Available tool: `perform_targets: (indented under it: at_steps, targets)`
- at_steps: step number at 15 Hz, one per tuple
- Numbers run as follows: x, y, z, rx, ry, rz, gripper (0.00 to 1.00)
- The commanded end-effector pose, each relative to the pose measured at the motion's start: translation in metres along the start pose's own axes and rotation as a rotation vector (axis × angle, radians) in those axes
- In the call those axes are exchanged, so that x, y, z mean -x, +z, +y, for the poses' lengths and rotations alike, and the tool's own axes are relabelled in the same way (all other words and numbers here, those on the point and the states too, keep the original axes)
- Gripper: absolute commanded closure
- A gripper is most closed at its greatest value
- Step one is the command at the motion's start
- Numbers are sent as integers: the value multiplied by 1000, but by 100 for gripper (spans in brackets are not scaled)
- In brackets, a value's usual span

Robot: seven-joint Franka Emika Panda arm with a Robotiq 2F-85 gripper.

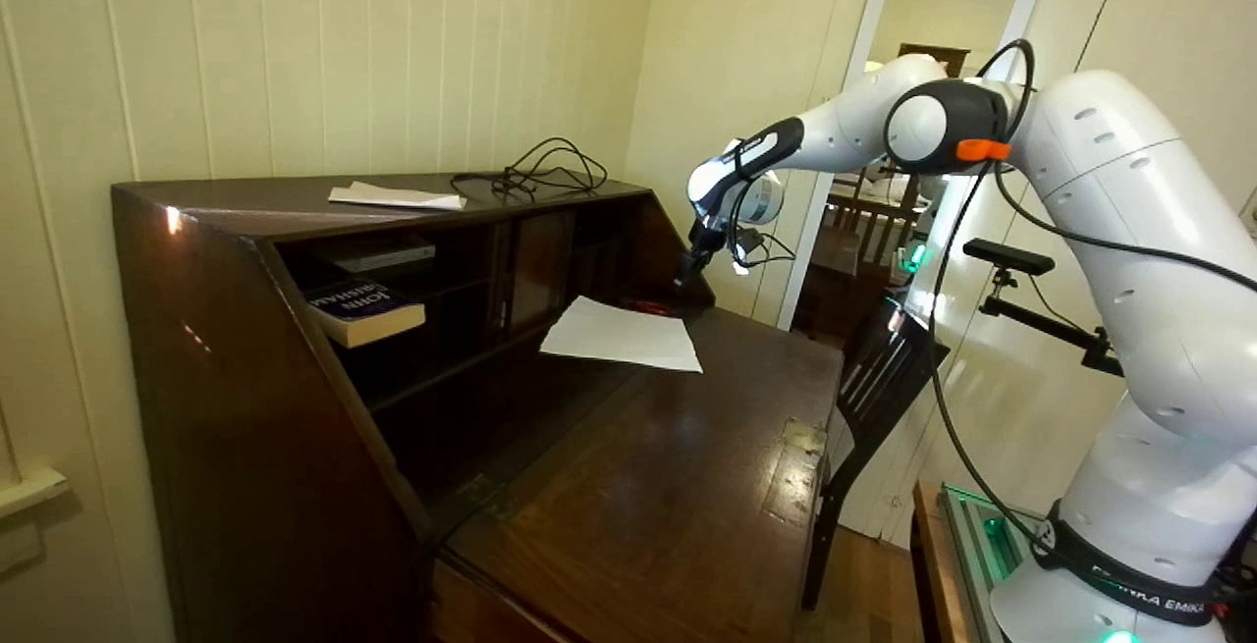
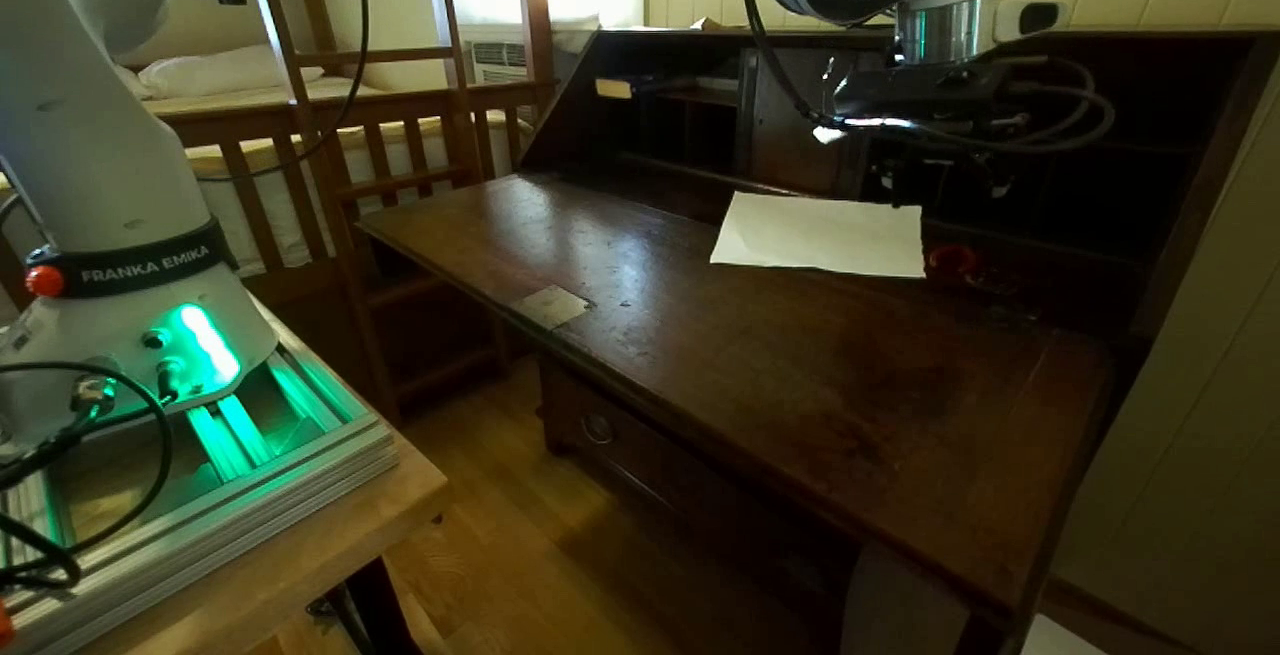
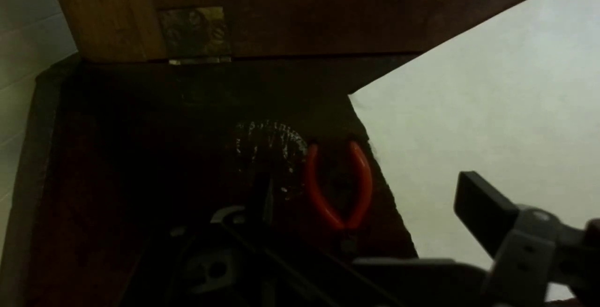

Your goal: Put the red scissors on the top counter

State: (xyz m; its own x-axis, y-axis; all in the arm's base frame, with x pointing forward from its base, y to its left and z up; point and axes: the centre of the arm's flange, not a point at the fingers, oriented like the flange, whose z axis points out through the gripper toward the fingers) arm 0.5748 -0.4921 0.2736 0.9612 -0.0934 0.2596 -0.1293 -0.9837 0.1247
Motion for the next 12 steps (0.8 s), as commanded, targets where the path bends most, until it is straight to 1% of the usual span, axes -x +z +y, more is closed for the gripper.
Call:
perform_targets:
  at_steps: [1, 4, 6, 7, 9, 10, 12]
  targets:
    - [-36, 35, 25, -19, 35, 1, 0]
    - [-46, 45, 42, -63, 52, 9, 0]
    - [-50, 47, 57, -56, 86, -2, 0]
    - [-17, 36, 25, -52, 52, -7, 0]
    - [-16, 38, 29, -50, 57, -8, 0]
    - [-10, 31, 22, -28, 55, 14, 0]
    - [-15, 33, 16, 11, 69, 49, 0]
